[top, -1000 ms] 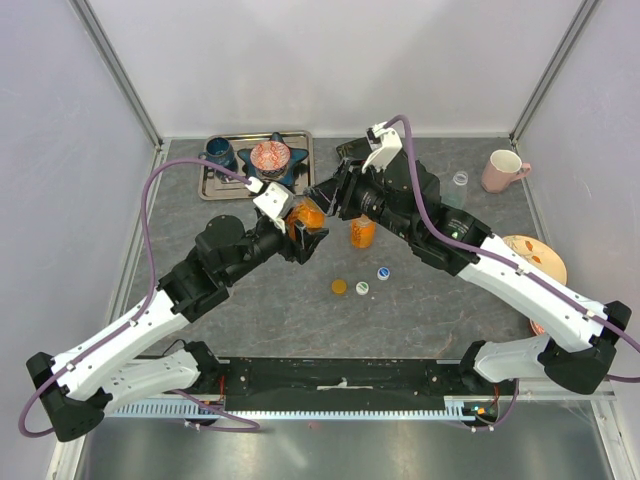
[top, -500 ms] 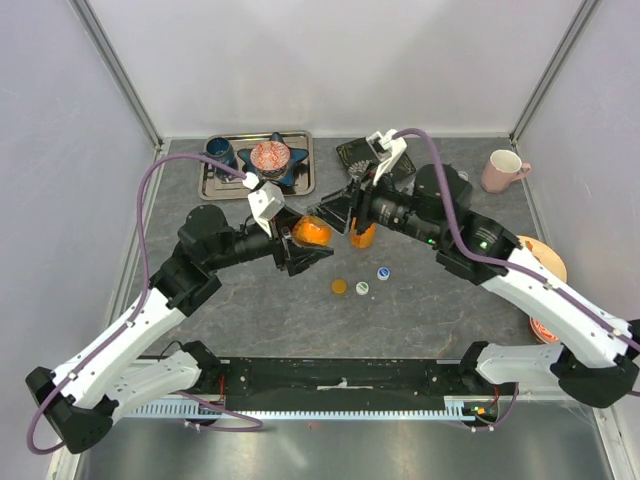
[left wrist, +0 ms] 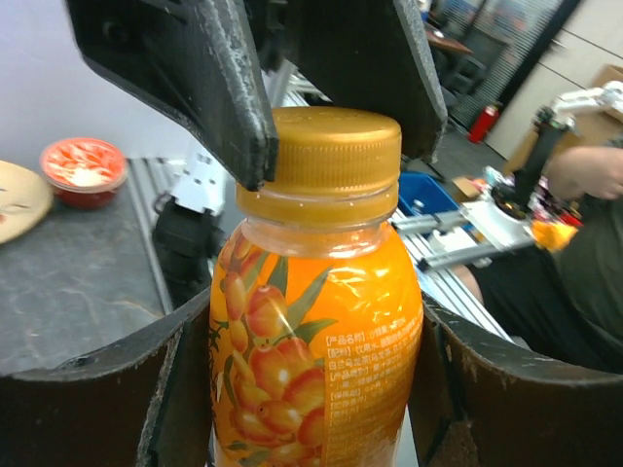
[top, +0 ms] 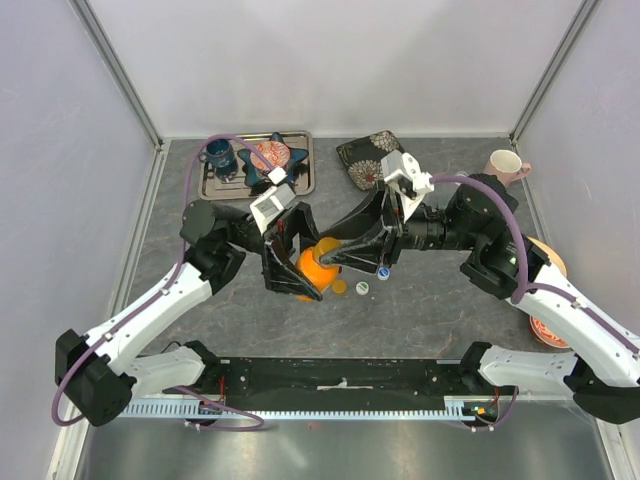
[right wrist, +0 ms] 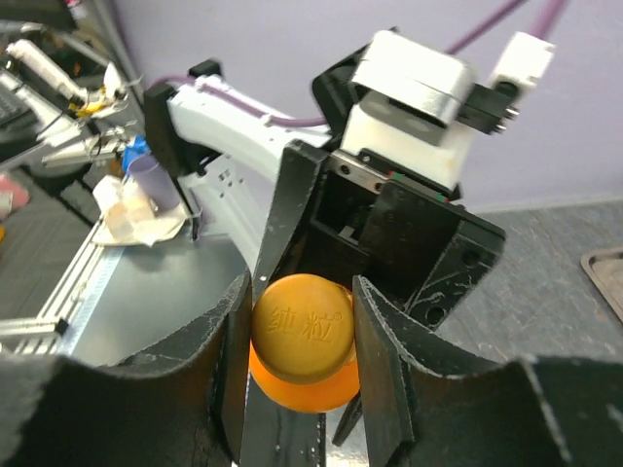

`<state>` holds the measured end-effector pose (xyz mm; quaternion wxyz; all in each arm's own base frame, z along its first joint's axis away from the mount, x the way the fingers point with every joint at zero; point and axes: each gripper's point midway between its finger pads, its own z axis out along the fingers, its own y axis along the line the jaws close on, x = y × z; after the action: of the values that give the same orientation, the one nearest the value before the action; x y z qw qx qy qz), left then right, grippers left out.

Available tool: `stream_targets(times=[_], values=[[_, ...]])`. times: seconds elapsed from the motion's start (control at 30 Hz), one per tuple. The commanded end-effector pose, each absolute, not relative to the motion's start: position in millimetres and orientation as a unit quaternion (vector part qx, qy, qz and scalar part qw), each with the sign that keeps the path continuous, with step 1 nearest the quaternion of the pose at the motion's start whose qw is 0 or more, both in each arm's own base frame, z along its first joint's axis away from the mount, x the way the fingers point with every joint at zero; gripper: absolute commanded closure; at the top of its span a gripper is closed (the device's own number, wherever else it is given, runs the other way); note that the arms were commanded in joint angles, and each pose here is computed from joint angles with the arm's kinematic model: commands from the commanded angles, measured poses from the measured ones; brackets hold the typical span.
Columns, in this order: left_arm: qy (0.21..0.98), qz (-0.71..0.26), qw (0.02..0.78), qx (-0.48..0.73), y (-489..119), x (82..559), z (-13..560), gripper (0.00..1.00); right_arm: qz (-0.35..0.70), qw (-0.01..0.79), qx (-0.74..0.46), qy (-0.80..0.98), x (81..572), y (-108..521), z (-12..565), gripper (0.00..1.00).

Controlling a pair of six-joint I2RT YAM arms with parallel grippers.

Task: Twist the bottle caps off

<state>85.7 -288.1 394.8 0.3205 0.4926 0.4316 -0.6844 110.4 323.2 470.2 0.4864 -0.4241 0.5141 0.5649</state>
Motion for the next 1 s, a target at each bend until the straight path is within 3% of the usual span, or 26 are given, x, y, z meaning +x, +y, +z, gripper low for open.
stream_targets(times=[0.0, 0.27, 0.37, 0.43, 0.53, 0.63, 0.83, 0.97], values=[[0.38, -0.69, 0.32, 0.527, -276, 69, 422, 0.54, 0.589, 0.39, -0.532, 0.466, 62, 315, 430, 1.0], [0.395, -0.685, 0.316, 0.524, -280, 76, 415, 0.55, 0.564, 0.377, -0.531, 0.508, 77, 324, 405, 1.0], [0.419, -0.676, 0.319, 0.515, -284, 83, 408, 0.55, 0.556, 0.4, -0.505, 0.525, 89, 326, 415, 0.77], [0.413, -0.66, 0.344, 0.524, -286, 88, 406, 0.55, 0.56, 0.407, -0.49, 0.53, 90, 326, 425, 0.53], [0.43, -0.649, 0.354, 0.518, -287, 92, 399, 0.55, 0.551, 0.441, -0.461, 0.539, 102, 325, 439, 0.25], [0.445, -0.635, 0.368, 0.512, -288, 97, 394, 0.54, 0.538, 0.476, -0.419, 0.555, 117, 322, 455, 0.14], [0.461, -0.616, 0.389, 0.506, -287, 103, 387, 0.54, 0.53, 0.522, -0.335, 0.578, 142, 317, 492, 0.02], [0.506, -0.573, 0.445, 0.466, -291, 130, 383, 0.53, 0.542, 0.536, -0.304, 0.571, 144, 312, 517, 0.02]])
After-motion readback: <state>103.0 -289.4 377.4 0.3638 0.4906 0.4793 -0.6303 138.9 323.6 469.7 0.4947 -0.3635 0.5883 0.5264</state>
